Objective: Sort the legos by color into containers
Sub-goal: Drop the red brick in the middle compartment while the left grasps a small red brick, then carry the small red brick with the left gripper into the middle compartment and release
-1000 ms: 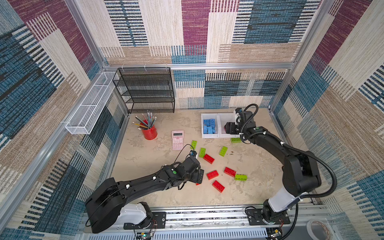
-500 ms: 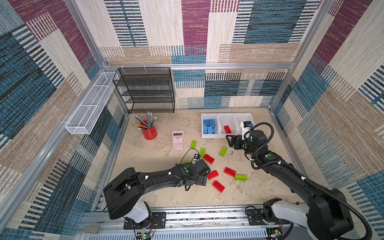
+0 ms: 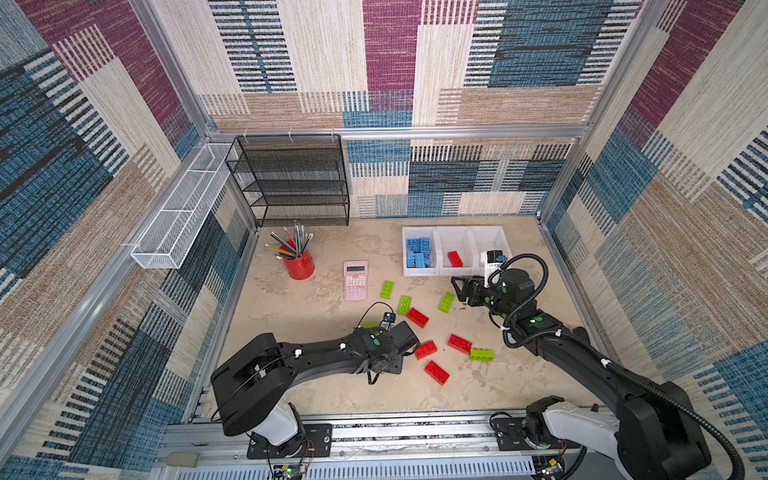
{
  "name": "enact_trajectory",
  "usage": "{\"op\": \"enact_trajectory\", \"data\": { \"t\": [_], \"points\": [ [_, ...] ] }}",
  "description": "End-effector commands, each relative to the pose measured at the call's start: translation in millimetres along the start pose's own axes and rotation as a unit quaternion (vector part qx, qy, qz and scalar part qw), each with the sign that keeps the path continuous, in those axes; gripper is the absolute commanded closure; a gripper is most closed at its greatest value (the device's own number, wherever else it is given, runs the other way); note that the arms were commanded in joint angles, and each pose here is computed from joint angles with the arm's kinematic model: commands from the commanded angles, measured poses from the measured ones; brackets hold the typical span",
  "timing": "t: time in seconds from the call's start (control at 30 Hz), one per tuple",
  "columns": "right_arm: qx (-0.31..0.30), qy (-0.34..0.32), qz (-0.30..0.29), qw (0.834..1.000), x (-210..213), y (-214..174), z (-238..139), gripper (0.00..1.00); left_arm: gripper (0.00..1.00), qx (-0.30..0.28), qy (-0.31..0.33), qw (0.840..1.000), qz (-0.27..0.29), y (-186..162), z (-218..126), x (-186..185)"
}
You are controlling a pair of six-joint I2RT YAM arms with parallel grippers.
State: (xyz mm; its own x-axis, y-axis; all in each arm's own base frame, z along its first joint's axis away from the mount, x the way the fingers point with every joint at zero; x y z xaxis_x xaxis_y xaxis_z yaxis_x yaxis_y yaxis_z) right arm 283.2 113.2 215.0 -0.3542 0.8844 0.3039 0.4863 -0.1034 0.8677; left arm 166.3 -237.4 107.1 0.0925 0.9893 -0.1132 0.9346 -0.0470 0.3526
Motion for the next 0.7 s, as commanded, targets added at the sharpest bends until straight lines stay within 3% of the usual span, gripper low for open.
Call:
{"op": "enact_trajectory", "data": {
  "t": [0.0,0.17,0.37,0.67],
  "points": [
    [-0.019,0.017,0.004,1.000,4.0,6.1,1.7,0.19,0.48,0.013,0.006,1.000,0.001,-3.0,1.1,1.2],
    [-0.017,0.017,0.004,1.000,3.5,4.8,1.6,0.19,0.50,0.022,0.000,1.000,0.009,-4.5,5.3,-3.2],
    [-0.018,0.015,0.004,1.000,3.7,5.5,0.8,0.19,0.58,0.022,-0.003,1.000,0.013,-4.0,6.2,-5.3],
    [-0.034,0.038,0.016,0.999,8.0,3.5,-9.1,0.20,0.65,-0.017,-0.008,0.999,0.042,22.0,-22.1,-18.7]
  ]
}}
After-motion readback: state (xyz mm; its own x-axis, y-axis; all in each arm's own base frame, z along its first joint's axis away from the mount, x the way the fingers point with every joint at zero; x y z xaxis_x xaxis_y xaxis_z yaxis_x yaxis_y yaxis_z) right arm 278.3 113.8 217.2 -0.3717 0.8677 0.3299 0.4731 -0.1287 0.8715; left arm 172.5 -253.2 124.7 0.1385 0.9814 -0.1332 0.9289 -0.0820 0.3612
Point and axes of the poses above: each gripper's point midway between its finger pads, its own z axis out along the fingers, its own x axis along the line the jaws close on, y = z × x, the point moved 8 cm from there along -z, back along the fingers, and after that the axes turned 7 degrees about -z, right-handed, at the moved point
